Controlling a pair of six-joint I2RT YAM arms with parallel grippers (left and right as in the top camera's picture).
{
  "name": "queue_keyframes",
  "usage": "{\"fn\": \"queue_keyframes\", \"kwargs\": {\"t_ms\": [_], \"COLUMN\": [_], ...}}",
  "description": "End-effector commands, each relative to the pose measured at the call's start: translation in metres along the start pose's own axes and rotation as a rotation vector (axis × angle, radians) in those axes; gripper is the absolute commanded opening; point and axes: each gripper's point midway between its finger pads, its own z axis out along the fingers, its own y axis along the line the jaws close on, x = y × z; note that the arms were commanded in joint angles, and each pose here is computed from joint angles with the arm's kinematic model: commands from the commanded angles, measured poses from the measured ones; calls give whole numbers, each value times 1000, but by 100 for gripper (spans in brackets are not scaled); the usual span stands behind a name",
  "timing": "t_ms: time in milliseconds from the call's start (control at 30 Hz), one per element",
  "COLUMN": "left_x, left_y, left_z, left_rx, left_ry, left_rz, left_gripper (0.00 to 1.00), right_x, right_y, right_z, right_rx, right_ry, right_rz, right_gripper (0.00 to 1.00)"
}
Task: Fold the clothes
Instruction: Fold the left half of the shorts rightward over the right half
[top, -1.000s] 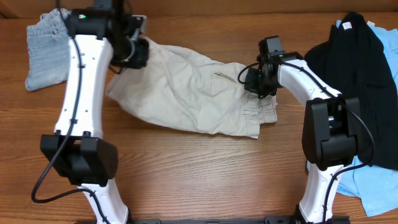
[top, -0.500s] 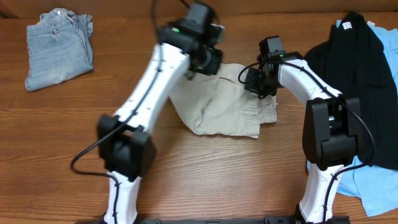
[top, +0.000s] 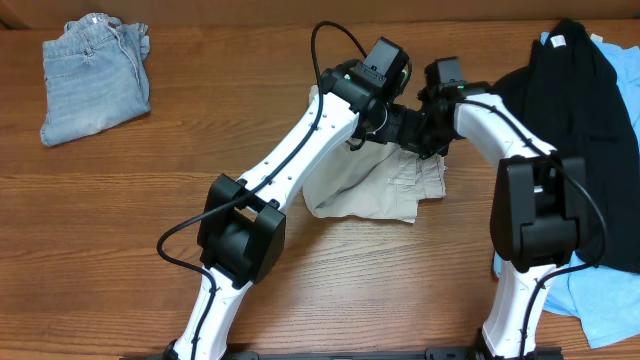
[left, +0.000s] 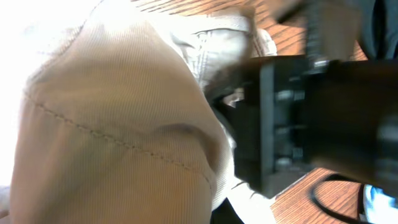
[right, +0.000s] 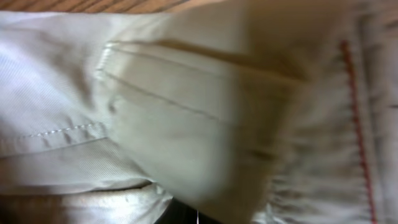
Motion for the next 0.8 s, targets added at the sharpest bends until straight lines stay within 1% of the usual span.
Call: {"fn": "queue_keyframes", "kwargs": {"t_ms": [0, 33, 67, 100, 133, 200, 233, 300, 367, 467, 567, 600, 633, 700, 733, 767], "left_x": [-8, -8, -8, -9, -10, -14, -16, -22, -32, -49, -67, -75, -80, -87, -89, -89], "left_y": [-5, -7, -9, -12, -13, -17, -21, -34, -46, -60, -72, -72, -68, -47, -22, -9], "left_z": [-4, -3, -3, -3, -3, -3, -5, -13, -30, -66, -124, -155, -178, -225, -258, -271], "left_rx": [15, 20, 22, 25, 28, 42, 66, 123, 161, 183, 205, 199, 183, 120, 53, 18], "left_ry": [-27, -28, -31, -36, -41, -55, -64, -81, -110, -170, -262, -320, -364, -456, -517, -541], "left_rz": [-23, -19, -16, -9, 1, 18, 24, 47, 62, 82, 120, 125, 120, 90, 51, 38], "left_gripper": [4, 8, 21, 38, 47, 76, 87, 100, 100, 100, 100, 100, 100, 100, 100, 100], "right_x": [-32, -37, -43, -50, -52, -56, -56, -54, -49, -40, -35, -33, -32, -29, -25, -21], "right_y": [23, 26, 30, 31, 32, 30, 28, 22, 15, 7, 3, 2, 2, 7, 24, 34], "right_z": [-65, -83, -107, -139, -156, -204, -226, -259, -285, -298, -291, -284, -279, -267, -256, -250], "right_rx": [-133, -153, -174, -192, -199, -218, -225, -232, -234, -224, -206, -197, -195, -191, -222, -235], "right_ry": [-115, -145, -186, -246, -278, -364, -405, -467, -517, -528, -496, -474, -461, -426, -391, -375], "right_rz": [4, 3, 1, 0, 0, 3, 4, 8, 18, 27, 12, 6, 4, -36, -134, -195], "right_gripper": [4, 4, 4, 4, 5, 14, 20, 29, 32, 33, 38, 40, 40, 42, 49, 54]}}
